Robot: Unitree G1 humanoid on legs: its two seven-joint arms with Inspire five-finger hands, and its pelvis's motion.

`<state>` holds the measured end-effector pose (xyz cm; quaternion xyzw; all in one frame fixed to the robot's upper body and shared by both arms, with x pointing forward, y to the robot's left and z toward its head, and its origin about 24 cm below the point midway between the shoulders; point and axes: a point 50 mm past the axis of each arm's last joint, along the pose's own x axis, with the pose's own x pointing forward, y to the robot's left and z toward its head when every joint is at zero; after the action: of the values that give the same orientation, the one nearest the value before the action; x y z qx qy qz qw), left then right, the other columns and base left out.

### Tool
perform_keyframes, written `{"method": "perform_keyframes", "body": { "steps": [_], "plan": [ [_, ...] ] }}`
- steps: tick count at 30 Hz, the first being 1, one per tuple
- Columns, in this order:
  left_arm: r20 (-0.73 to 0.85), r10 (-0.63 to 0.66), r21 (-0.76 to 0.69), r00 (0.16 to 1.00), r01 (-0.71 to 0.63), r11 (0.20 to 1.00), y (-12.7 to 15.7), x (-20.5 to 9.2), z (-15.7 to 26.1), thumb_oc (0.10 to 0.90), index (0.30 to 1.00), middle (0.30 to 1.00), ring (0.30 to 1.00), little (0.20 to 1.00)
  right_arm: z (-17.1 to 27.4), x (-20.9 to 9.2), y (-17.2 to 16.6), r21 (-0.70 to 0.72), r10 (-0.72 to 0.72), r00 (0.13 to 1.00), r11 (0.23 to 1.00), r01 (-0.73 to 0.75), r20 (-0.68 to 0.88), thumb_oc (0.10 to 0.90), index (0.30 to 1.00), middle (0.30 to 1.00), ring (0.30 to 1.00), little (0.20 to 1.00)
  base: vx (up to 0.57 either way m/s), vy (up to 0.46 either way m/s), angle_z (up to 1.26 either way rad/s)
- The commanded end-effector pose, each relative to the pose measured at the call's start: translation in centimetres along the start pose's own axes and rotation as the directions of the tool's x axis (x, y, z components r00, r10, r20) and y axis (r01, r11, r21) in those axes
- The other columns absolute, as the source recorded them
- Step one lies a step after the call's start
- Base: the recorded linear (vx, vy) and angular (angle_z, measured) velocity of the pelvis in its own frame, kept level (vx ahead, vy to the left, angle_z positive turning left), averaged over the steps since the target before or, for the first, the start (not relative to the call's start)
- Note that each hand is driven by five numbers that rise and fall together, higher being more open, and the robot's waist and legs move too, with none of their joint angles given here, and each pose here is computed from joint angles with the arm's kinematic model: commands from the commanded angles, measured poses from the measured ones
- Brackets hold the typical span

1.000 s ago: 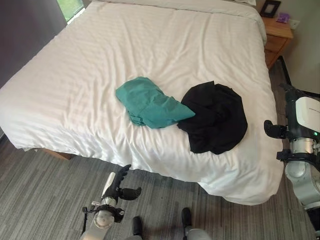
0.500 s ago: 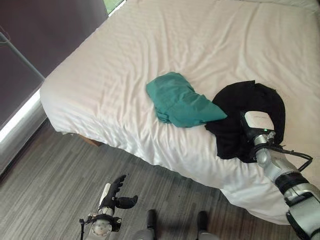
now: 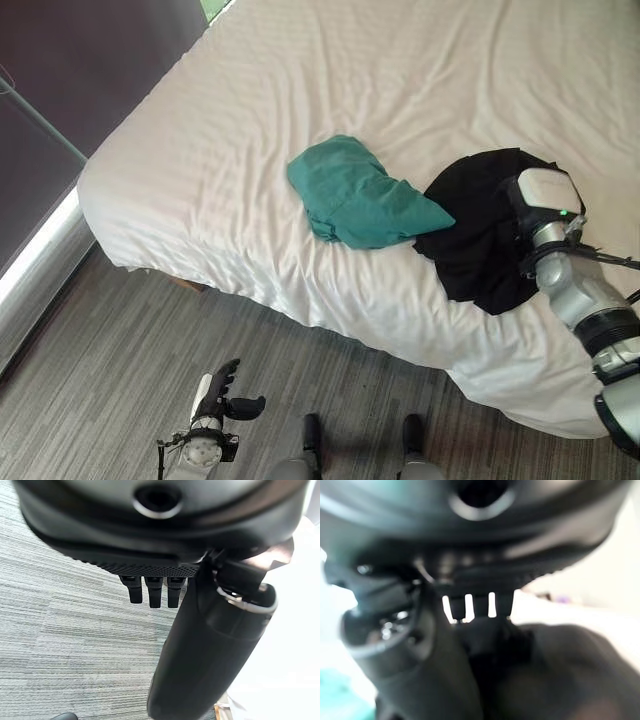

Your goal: Pick up bed clothes into laundry basket.

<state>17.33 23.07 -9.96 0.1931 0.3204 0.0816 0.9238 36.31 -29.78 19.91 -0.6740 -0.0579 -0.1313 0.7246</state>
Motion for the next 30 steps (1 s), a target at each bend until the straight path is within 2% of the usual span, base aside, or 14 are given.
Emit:
{"method": "perform_keyframes", "body": {
  "steps": [1, 4, 9, 12, 15, 17, 19, 20, 21, 25, 26, 27, 28, 30],
  "plan": [
    [0.059, 0.083, 0.061, 0.995, -0.087, 0.994, 2.8, 0.9, 1.2, 0.800, 0.900, 0.900, 0.900, 0.900, 0.9, 1.6, -9.9, -0.008, -0.323, 0.944, 0.946, 0.324, 0.073, 0.400, 0.300, 0.300, 0.300, 0.300, 0.01, 0.004, -0.06],
    [-0.045, 0.133, 0.087, 0.990, -0.129, 0.988, 3.6, 0.8, -0.8, 0.800, 0.900, 0.900, 0.900, 0.900, 0.2, -0.6, -15.6, -0.090, -0.476, 0.867, 0.866, 0.491, 0.148, 0.400, 0.300, 0.300, 0.300, 0.300, 0.04, -0.004, -0.14],
    [-0.155, 0.212, 0.096, 0.965, -0.199, 0.975, 4.9, 0.5, -3.1, 0.800, 0.900, 0.900, 0.900, 0.900, -2.5, -3.9, -18.1, -0.107, -0.576, 0.809, 0.803, 0.587, 0.116, 0.400, 0.300, 0.300, 0.300, 0.300, 0.02, -0.004, -0.20],
    [-0.158, 0.321, 0.072, 0.934, -0.313, 0.947, 7.4, 0.2, -3.2, 0.800, 0.900, 0.900, 0.900, 0.900, -5.3, -7.3, -17.0, -0.063, -0.617, 0.786, 0.784, 0.618, 0.040, 0.400, 0.300, 0.300, 0.300, 0.300, 0.03, -0.016, -0.03],
    [0.021, 0.566, 0.018, 0.824, -0.566, 0.824, 14.2, 0.3, 1.5, 0.800, 0.900, 0.900, 0.900, 0.900, -11.2, -13.2, -11.6, -0.057, -0.542, 0.814, 0.838, 0.543, -0.209, 0.400, 0.300, 0.300, 0.300, 0.300, 0.05, -0.021, -0.04],
    [0.196, 0.698, 0.007, 0.689, -0.713, 0.702, 18.7, -1.0, 5.9, 0.800, 0.900, 0.900, 0.900, 0.900, -14.0, -17.1, -7.4, -0.033, -0.440, 0.809, 0.884, 0.466, -0.390, 0.400, 0.300, 0.300, 0.300, 0.300, 0.01, -0.032, -0.23],
    [0.341, 0.800, -0.066, 0.494, -0.836, 0.544, 22.6, -3.2, 10.5, 0.800, 0.900, 0.900, 0.900, 0.900, -17.6, -24.0, 1.5, 0.071, -0.152, 0.682, 0.955, 0.288, -0.716, 0.400, 0.300, 0.300, 0.300, 0.300, 0.02, -0.022, -0.13],
    [0.342, 0.802, -0.064, 0.490, -0.839, 0.540, 22.8, -3.4, 10.5, 0.800, 0.900, 0.900, 0.900, 0.900, -17.5, -24.0, 1.7, 0.076, -0.150, 0.683, 0.954, 0.289, -0.715, 0.400, 0.300, 0.300, 0.300, 0.300, 0.06, -0.012, -0.20],
    [0.397, 0.840, -0.148, 0.371, -0.877, 0.458, 24.6, -4.5, 13.4, 0.800, 0.900, 0.900, 0.900, 0.900, -18.6, -27.9, 5.2, 0.119, -0.006, 0.568, 0.976, 0.183, -0.823, 0.400, 0.300, 0.300, 0.300, 0.300, 0.00, -0.022, -0.31],
    [0.478, 0.846, -0.270, 0.236, -0.877, 0.397, 26.8, -5.8, 18.6, 0.800, 0.900, 0.900, 0.900, 0.900, -18.8, -32.6, 10.7, 0.258, 0.226, 0.382, 0.965, 0.035, -0.896, 0.400, 0.300, 0.300, 0.300, 0.300, 0.01, -0.012, -0.17],
    [0.479, 0.846, -0.272, 0.232, -0.878, 0.395, 26.9, -5.9, 18.7, 0.800, 0.900, 0.900, 0.900, 0.900, -18.7, -32.5, 10.8, 0.261, 0.227, 0.384, 0.965, 0.038, -0.895, 0.400, 0.300, 0.300, 0.300, 0.300, 0.00, -0.007, -0.15],
    [0.546, 0.817, -0.338, 0.185, -0.843, 0.418, 26.6, -6.3, 22.3, 0.800, 0.900, 0.900, 0.900, 0.900, -18.2, -34.6, 13.5, 0.339, 0.351, 0.296, 0.936, -0.095, -0.888, 0.400, 0.300, 0.300, 0.300, 0.300, -0.03, -0.011, -0.11],
    [0.549, 0.816, -0.341, 0.179, -0.844, 0.414, 26.8, -6.4, 22.6, 0.800, 0.900, 0.900, 0.900, 0.900, -18.1, -34.4, 13.7, 0.344, 0.355, 0.298, 0.935, -0.089, -0.886, 0.400, 0.300, 0.300, 0.300, 0.300, 0.00, -0.012, -0.09],
    [0.614, 0.774, -0.345, 0.155, -0.829, 0.440, 26.2, -6.4, 25.7, 0.800, 0.900, 0.900, 0.900, 0.900, -17.0, -37.1, 16.0, 0.433, 0.462, 0.185, 0.884, -0.177, -0.867, 0.400, 0.300, 0.300, 0.300, 0.300, 0.00, -0.013, -0.04]
  ]
}}
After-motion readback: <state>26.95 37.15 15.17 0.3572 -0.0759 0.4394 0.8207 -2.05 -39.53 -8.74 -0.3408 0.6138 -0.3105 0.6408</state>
